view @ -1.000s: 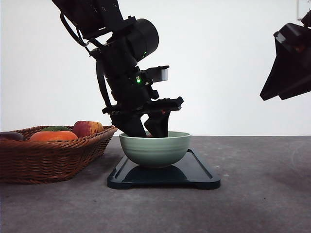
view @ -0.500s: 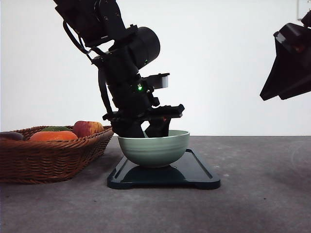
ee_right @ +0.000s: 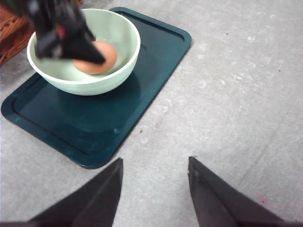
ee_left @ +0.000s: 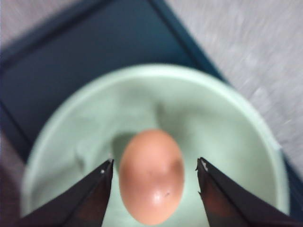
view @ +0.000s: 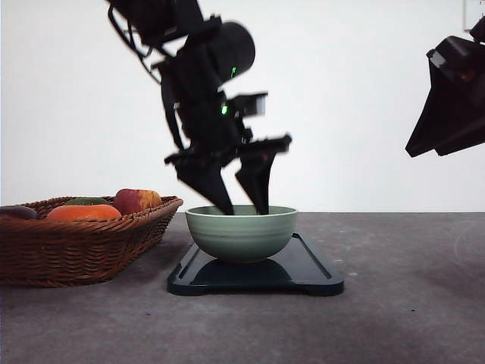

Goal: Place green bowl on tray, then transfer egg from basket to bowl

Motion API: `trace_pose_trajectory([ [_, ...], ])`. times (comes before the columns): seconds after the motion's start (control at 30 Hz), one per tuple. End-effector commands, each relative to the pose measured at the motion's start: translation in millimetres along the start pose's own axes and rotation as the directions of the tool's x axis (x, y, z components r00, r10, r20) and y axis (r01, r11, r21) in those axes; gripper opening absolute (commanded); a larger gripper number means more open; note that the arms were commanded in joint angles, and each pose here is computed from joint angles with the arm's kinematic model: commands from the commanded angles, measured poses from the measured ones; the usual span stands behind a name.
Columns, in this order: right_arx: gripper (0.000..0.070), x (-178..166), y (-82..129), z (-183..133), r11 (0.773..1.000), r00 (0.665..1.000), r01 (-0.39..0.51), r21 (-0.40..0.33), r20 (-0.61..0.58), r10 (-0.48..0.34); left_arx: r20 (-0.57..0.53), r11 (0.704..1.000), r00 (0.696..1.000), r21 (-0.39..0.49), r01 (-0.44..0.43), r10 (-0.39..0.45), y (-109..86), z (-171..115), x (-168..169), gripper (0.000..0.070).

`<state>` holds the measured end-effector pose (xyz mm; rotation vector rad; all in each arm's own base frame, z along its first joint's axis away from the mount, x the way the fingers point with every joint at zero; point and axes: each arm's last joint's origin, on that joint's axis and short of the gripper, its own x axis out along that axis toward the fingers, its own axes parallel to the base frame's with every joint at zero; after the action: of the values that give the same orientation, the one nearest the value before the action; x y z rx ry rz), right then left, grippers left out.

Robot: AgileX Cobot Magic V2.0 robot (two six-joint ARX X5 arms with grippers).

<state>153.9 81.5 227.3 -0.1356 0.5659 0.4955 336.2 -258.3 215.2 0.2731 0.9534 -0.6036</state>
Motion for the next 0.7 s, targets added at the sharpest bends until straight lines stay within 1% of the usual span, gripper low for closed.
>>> trace_pose_trajectory([
  [0.0, 0.0274, 1, 1, 2, 1.000, 1.000, -0.003, -0.010, 0.008, 0.003, -0.007, 1.000, 1.000, -0.003, -0.002, 0.002, -1.3, 10, -4, 0.0354],
  [0.17, 0.0274, 1, 1, 2, 1.000, 1.000, -0.004, -0.010, 0.008, 0.004, -0.035, 1.000, 0.999, -0.004, -0.008, 0.008, 5.5, 18, -32, 0.0351],
  [0.4, 0.0274, 1, 1, 2, 1.000, 1.000, -0.004, -0.010, 0.007, 0.004, -0.009, 0.997, 0.999, -0.051, 0.053, -0.053, 25.3, 14, -80, 0.0350],
  [0.53, 0.0274, 1, 1, 2, 1.000, 1.000, -0.003, -0.010, 0.008, 0.003, 0.029, 0.997, 0.999, -0.063, 0.042, -0.040, 37.3, 4, -106, 0.0350],
  [0.67, 0.0274, 1, 1, 2, 1.000, 1.000, -0.003, -0.010, 0.008, 0.003, 0.056, 0.995, 0.998, -0.100, 0.017, -0.011, 49.5, -18, -130, 0.0350],
])
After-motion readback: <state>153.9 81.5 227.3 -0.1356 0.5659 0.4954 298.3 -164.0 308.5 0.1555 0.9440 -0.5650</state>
